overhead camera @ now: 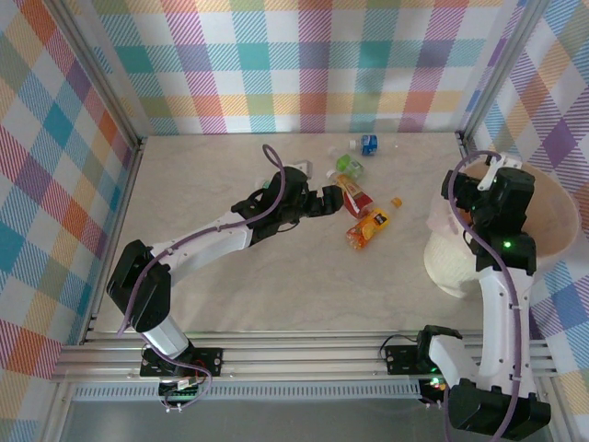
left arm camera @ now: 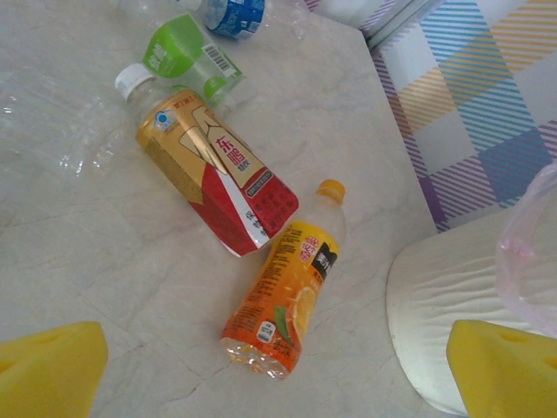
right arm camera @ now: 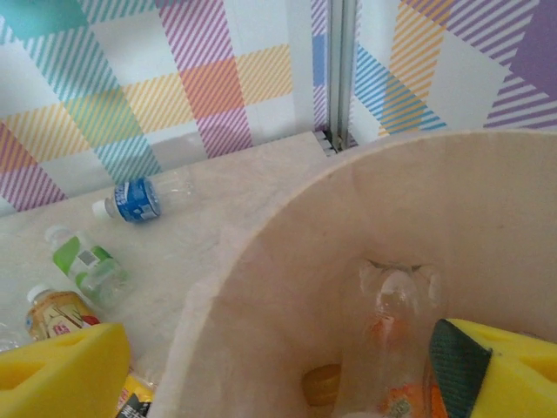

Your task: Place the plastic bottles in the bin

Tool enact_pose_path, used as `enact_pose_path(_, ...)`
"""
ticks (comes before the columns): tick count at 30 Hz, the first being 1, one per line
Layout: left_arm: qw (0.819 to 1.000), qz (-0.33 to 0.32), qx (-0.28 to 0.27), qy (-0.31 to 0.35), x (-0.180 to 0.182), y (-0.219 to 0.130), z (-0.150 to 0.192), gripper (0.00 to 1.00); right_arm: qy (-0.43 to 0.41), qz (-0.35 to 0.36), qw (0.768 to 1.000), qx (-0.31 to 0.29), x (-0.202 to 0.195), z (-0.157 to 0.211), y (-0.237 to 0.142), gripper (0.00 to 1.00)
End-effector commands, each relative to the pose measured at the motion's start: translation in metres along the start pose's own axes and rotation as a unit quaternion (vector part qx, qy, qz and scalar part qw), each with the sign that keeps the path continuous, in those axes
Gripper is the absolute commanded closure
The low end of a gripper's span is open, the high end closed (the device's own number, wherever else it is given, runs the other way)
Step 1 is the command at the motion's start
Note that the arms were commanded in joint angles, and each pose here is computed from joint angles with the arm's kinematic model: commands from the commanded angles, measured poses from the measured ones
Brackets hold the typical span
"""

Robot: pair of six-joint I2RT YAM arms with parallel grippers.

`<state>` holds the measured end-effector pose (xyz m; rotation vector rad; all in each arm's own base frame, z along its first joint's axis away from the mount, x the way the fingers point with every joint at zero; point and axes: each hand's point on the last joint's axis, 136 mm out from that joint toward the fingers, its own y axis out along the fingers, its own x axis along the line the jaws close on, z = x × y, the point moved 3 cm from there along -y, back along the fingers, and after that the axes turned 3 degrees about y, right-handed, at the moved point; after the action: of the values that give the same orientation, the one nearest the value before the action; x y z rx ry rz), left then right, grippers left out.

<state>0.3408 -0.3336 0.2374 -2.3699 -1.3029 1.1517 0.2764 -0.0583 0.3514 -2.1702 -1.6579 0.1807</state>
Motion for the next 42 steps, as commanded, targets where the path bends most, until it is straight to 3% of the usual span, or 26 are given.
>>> enact_pose_path(1, 0.999, -0.029, -0.014, 0.004, 0.007, -0.001, -0.010, 0.00, 0.015, -0.020, 0.999, -0.035, 0.006, -0.022, -0.014, 0.07)
enact_pose_path(4, 0.998, -0.053, -0.016, 0.000, 0.015, 0.000, -0.009, 0.00, 0.017, -0.029, 0.998, -0.047, 0.008, -0.025, -0.018, 0.00)
enact_pose_path(10, 0.995, -0.098, -0.034, -0.009, 0.034, -0.002, -0.009, 0.00, 0.018, -0.056, 0.996, -0.064, 0.016, -0.033, -0.028, 0.00)
enact_pose_path(14, 0.992, -0.120, -0.042, -0.011, 0.044, -0.005, -0.009, 0.00, -0.028, -0.098, 0.991, -0.082, 0.031, -0.052, -0.044, 0.00)
enact_pose_path(17, 0.990, -0.133, -0.048, -0.010, 0.050, -0.008, -0.009, 0.00, -0.034, -0.165, 0.983, -0.074, 0.052, -0.062, -0.054, 0.00)
enact_pose_path(23, 0.986, -0.151, -0.063, -0.015, 0.057, -0.013, -0.010, 0.00, -0.030, -0.330, 0.943, -0.029, 0.111, -0.064, -0.060, 0.00)
enact_pose_path(29, 0.983, -0.166, -0.073, -0.029, 0.064, -0.021, -0.010, 0.00, -0.122, -0.359, 0.925, 0.028, 0.168, -0.030, -0.033, 0.00)
enact_pose_path(34, 0.969, -0.218, -0.093, -0.067, 0.083, -0.037, -0.008, 0.00, -0.189, -0.358, 0.908, 0.109, 0.202, 0.022, 0.005, 0.00)
enact_pose_path(38, 0.966, -0.226, -0.098, -0.077, 0.089, -0.044, -0.005, 0.00, -0.251, -0.331, 0.895, 0.163, 0.219, 0.065, 0.040, 0.00)
enact_pose_path(42, 0.965, -0.235, -0.083, -0.077, 0.091, -0.047, 0.001, 0.00, -0.262, -0.297, 0.890, 0.224, 0.230, 0.102, 0.079, 0.00)
